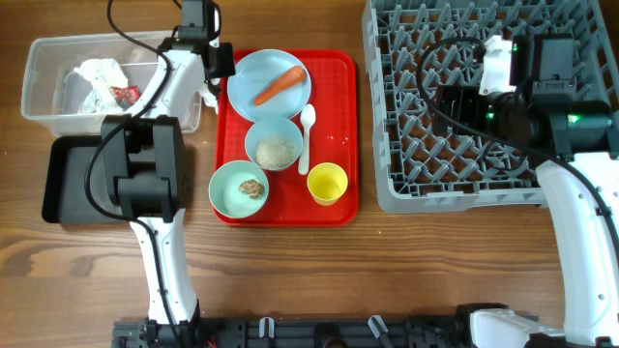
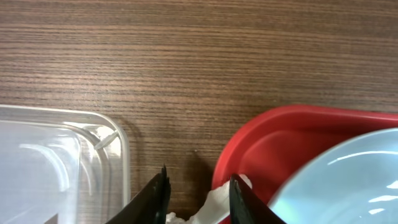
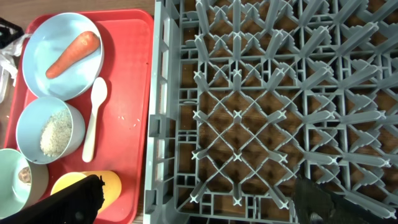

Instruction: Sort waste into correct bins and load items into the dishwasher rack

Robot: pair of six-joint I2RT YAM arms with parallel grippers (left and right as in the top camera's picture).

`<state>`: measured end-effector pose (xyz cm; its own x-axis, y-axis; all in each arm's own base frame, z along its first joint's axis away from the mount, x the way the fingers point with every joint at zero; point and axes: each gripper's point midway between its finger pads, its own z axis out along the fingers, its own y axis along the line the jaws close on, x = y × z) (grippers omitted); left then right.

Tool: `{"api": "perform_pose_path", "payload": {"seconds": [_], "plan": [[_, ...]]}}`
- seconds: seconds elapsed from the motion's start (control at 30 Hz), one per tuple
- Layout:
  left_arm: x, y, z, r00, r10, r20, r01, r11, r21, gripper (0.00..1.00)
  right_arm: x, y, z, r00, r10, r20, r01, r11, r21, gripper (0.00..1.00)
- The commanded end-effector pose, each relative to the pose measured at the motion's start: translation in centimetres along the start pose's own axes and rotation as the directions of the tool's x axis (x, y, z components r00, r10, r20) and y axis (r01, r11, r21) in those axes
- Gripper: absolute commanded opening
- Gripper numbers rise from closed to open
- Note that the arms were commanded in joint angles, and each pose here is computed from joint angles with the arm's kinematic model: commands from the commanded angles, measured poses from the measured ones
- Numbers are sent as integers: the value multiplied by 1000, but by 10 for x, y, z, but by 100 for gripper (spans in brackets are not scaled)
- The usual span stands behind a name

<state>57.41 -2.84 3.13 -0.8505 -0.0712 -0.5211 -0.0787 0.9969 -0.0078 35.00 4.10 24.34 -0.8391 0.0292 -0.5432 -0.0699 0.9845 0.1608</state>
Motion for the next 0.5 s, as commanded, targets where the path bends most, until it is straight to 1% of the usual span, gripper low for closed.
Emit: {"api": "perform_pose_path", "payload": {"seconds": [0.0,0.13,0.23,0.37,0.47], "plan": [[10,-9,9,999,9,-30,-8,999,39,36,-5,2,-1,1000,14,10,-14,1000,-15,100],[13,-17,8,999,24,-36,-22,999,46,40,-5,2,-1,1000,14,10,-14,1000,-15,100],[16,-19,8,998,28,-48,-26,999,47,41,-5,2,-1,1000,14,10,-14,1000,-15,100],[20,-18,8,998,29,-64,-26,999,45,39,-5,2,-1,1000,14,11,-13,1000,-15,100],[22,-18,10,997,29,-69,-26,999,44,35,-5,2,-1,1000,13,11,-13,1000,-15,100]]}}
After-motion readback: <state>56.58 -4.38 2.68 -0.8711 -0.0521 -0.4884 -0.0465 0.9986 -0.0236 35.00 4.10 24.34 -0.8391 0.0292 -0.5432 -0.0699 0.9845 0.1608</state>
